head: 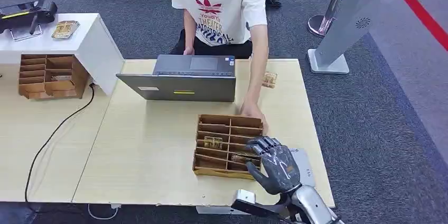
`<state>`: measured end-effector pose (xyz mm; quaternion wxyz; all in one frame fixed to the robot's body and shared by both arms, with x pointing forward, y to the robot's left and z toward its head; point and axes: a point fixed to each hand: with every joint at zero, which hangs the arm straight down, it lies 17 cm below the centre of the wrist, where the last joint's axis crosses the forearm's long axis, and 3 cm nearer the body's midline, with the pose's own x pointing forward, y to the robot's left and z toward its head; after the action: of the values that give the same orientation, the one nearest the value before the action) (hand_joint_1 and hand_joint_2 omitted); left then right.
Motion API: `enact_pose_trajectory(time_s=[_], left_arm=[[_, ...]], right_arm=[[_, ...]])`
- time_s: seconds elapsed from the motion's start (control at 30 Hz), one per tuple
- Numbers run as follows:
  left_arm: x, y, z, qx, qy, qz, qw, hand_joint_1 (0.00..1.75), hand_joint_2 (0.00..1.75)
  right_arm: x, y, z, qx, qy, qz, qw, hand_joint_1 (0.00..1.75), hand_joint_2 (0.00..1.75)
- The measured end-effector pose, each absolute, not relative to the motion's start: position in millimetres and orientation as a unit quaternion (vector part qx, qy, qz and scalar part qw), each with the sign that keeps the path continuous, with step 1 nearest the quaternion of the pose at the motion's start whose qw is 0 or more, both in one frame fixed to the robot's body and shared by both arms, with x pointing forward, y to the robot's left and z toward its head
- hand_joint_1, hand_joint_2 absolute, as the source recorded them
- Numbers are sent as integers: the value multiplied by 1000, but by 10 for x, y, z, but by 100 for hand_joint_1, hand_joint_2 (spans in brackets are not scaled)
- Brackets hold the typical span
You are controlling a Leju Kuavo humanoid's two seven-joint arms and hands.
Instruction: Pass the card to the sensor for recognition and then transmit it.
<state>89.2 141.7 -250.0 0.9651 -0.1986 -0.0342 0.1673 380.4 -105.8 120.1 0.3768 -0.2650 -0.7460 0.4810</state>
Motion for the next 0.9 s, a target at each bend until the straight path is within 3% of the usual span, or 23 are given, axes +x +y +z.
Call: enact_pose_trajectory(time_s=[0.33, 0.9], left_arm=[[888, 1415, -2500, -199, -33, 166, 965, 0, 0], [904, 1403, -2492, -201, -30, 159, 966, 0, 0]], right_arm=[[3848, -1099, 1112, -269, -736, 488, 384, 72, 175], [4030, -1102, 946, -269, -715, 500, 408, 82, 175]])
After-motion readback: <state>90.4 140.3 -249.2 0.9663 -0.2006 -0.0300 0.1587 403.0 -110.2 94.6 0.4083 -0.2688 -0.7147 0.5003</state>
